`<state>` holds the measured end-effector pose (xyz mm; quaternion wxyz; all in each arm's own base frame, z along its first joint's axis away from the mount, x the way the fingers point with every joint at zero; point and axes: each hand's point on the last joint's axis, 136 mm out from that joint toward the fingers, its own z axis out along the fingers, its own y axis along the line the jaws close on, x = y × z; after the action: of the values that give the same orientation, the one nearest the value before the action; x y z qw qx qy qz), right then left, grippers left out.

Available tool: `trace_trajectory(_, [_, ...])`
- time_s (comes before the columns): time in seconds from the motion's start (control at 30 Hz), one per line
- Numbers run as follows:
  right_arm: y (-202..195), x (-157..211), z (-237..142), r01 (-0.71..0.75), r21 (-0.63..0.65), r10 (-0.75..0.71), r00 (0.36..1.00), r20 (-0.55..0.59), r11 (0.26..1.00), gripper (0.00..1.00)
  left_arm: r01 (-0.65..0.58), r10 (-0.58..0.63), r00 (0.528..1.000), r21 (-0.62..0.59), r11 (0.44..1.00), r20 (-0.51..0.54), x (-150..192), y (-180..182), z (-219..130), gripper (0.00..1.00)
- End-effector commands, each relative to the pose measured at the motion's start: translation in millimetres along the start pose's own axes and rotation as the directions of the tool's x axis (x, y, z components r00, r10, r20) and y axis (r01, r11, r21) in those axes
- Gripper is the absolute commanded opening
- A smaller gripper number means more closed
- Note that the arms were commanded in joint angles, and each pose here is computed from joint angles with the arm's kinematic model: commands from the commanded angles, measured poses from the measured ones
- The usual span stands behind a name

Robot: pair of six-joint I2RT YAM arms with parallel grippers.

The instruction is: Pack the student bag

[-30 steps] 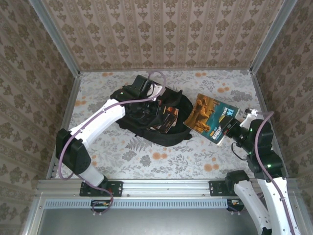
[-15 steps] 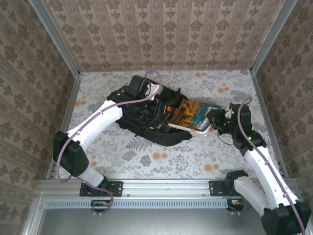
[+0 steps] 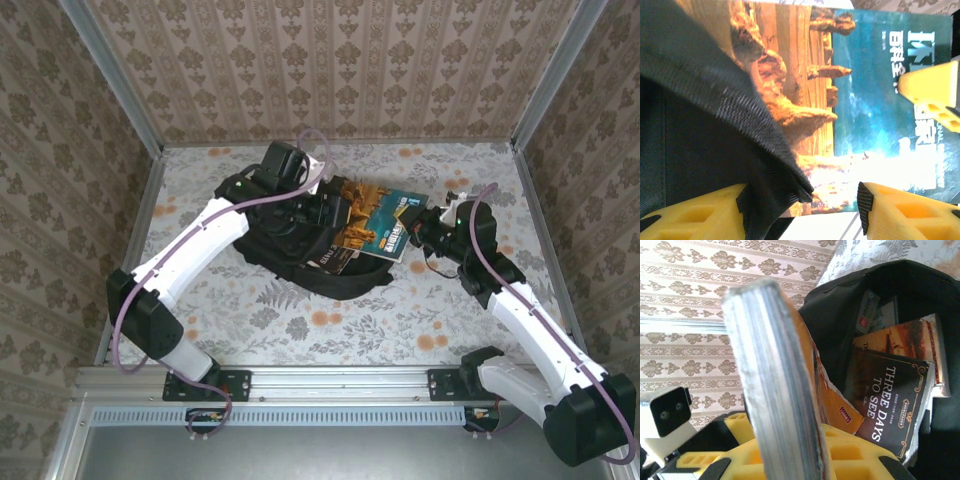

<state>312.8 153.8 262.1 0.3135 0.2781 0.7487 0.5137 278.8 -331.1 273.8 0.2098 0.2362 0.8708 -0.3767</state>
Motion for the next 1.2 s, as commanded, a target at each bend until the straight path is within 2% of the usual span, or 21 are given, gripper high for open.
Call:
trace_trajectory(0.0, [67.6,2.9,-15.2,0.064,-0.207,-0.068,0.998,-0.014,0.976,0.00,-0.005,0.004,1.000,-0.057,0.998,-0.007,-8.7,10.4,-1.7,0.65])
trace_trajectory(0.03, [68.0,3.4,-15.6,0.066,-0.206,-0.071,0.997,-0.014,0.976,0.00,-0.005,0.004,1.000,-0.078,0.997,-0.014,-9.6,14.4,-0.8,0.71])
trace_trajectory(0.13, [67.1,5.6,-15.1,0.065,-0.202,-0.071,0.997,-0.021,0.977,0.00,-0.002,-0.002,0.999,-0.120,0.993,-0.037,-11.4,21.4,2.7,0.77])
trace_trajectory(0.3, [66.2,10.9,-13.6,0.070,-0.196,-0.077,0.997,-0.025,0.978,0.00,0.027,-0.040,0.997,-0.198,0.980,-0.062,-8.9,36.1,5.2,0.75])
trace_trajectory(0.4, [64.4,14.1,-12.4,0.074,-0.189,-0.081,0.996,-0.030,0.979,0.00,0.042,-0.058,0.996,-0.232,0.972,-0.064,-6.4,43.7,5.7,0.65])
trace_trajectory(0.6, [58.8,16.1,-15.2,0.096,-0.165,-0.100,0.995,-0.020,0.982,0.00,0.070,-0.081,0.996,-0.241,0.968,-0.037,-10.1,48.2,-1.2,0.28])
trace_trajectory(0.7, [56.4,16.0,-19.2,0.111,-0.152,-0.114,0.993,-0.009,0.982,0.00,0.070,-0.077,0.997,-0.236,0.969,-0.023,-11.8,45.6,-6.5,0.15])
trace_trajectory(0.9, [42.8,16.1,-26.8,0.149,-0.080,-0.149,0.989,0.005,0.986,0.00,0.090,-0.092,0.996,-0.163,0.983,-0.004,-15.9,34.7,-14.5,0.00])
trace_trajectory(1.03, [17.4,12.2,-38.2,0.171,0.028,-0.172,0.984,0.049,0.985,0.00,0.066,-0.063,0.998,-0.088,0.994,0.030,-23.8,19.6,-26.6,0.00])
trace_trajectory(1.17, [1.8,14.8,-42.3,0.168,0.051,-0.171,0.984,0.058,0.985,0.00,0.014,-0.010,0.998,-0.062,0.998,0.066,-30.0,10.0,-40.2,0.00])
